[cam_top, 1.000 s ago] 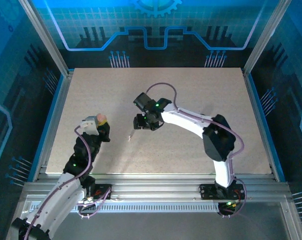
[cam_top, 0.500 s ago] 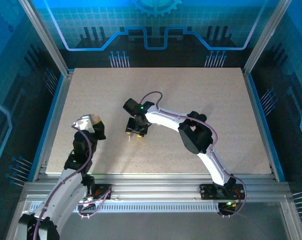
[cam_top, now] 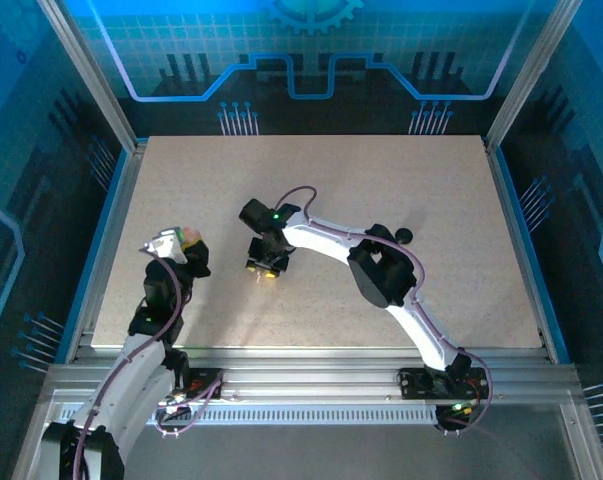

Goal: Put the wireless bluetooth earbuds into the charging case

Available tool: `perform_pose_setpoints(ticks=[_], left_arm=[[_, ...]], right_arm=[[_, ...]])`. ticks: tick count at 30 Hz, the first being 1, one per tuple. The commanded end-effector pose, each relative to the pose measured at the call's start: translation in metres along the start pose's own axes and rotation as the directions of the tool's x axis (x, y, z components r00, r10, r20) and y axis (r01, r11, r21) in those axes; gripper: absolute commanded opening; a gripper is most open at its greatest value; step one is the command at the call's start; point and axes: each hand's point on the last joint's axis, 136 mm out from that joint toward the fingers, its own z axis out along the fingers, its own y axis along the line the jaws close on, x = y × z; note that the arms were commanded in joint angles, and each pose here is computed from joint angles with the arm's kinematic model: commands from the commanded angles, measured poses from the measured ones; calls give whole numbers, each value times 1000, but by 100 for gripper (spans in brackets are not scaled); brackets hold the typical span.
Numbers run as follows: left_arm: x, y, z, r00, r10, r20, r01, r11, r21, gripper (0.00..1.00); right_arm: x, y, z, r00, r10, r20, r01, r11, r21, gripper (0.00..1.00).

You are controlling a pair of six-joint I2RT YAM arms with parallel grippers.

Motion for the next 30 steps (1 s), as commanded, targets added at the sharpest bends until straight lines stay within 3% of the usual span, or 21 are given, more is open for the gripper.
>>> perform_pose_setpoints(ticks=[1, 16, 30], left_arm=[[-6, -2, -2, 999, -28, 30, 27, 999, 24, 18], [-11, -4, -6, 998, -32, 47, 30, 999, 35, 18], [-9, -11, -6, 999, -30, 29, 27, 997, 72, 17]], right_arm=[[14, -5, 15, 998, 9, -58, -7, 999, 37, 36], [10, -18, 18, 998, 6, -57, -2, 997, 81, 20], [1, -24, -12, 998, -3, 56, 0, 999, 53, 16]])
